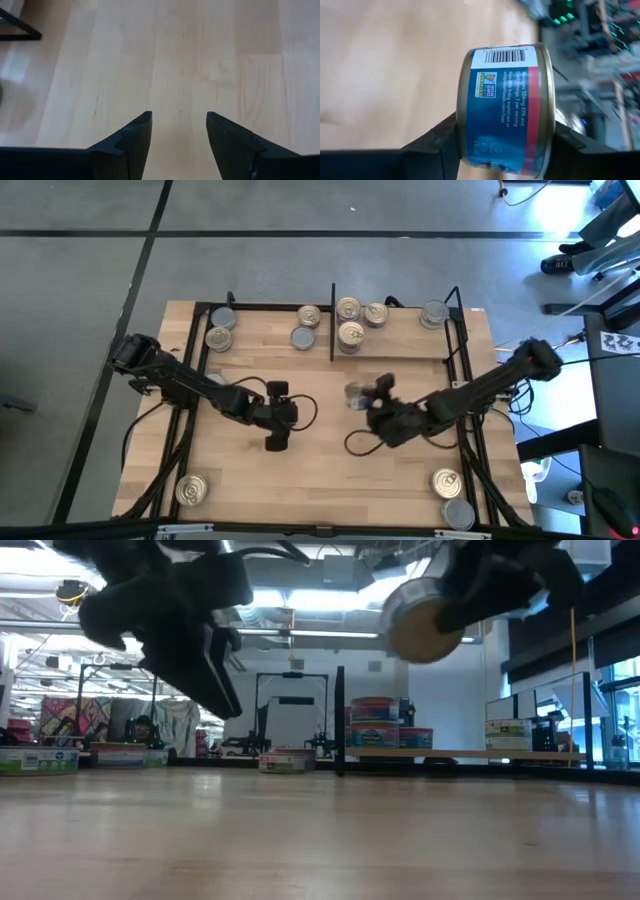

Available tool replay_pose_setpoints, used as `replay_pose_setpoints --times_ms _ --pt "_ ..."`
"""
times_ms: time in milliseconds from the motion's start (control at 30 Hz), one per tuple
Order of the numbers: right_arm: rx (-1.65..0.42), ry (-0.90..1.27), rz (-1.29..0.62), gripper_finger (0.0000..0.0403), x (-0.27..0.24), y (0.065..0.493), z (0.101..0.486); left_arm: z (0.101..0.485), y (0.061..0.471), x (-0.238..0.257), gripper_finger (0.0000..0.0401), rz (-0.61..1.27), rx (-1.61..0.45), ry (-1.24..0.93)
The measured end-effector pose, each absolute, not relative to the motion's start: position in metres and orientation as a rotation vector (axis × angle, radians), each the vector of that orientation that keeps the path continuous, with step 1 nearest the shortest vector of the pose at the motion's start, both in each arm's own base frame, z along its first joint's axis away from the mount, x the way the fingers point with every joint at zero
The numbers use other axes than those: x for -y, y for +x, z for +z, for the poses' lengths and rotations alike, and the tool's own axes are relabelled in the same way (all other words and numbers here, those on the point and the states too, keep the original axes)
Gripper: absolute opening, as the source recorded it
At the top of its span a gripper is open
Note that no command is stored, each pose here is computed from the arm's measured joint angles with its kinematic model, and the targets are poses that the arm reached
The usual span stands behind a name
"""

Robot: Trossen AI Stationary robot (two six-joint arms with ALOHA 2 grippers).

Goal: Stack canned seafood by type on shelf
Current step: Stack the blue tuna can on top of the blue tuna can

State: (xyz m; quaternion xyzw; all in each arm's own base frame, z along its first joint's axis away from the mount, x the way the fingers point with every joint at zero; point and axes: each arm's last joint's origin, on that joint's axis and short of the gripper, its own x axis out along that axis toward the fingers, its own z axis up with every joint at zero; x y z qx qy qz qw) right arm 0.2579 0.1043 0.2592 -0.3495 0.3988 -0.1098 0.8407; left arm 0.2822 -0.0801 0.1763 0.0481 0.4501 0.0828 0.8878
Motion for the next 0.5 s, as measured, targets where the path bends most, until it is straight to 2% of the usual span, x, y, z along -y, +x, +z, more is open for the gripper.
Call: replay_pose_setpoints --times_ms 233,500 --pt "-0.876 -0.725 -0.489 0.0195 -0.065 0.227 0.286 0.154 0.279 0.066 0.0186 0.18 -0.815 0.081" --pt "-1.009 -0.652 -0.707 0.0195 0.006 0.229 0.293 0.152 0.283 0.05 0.0186 0.206 -0.717 0.078"
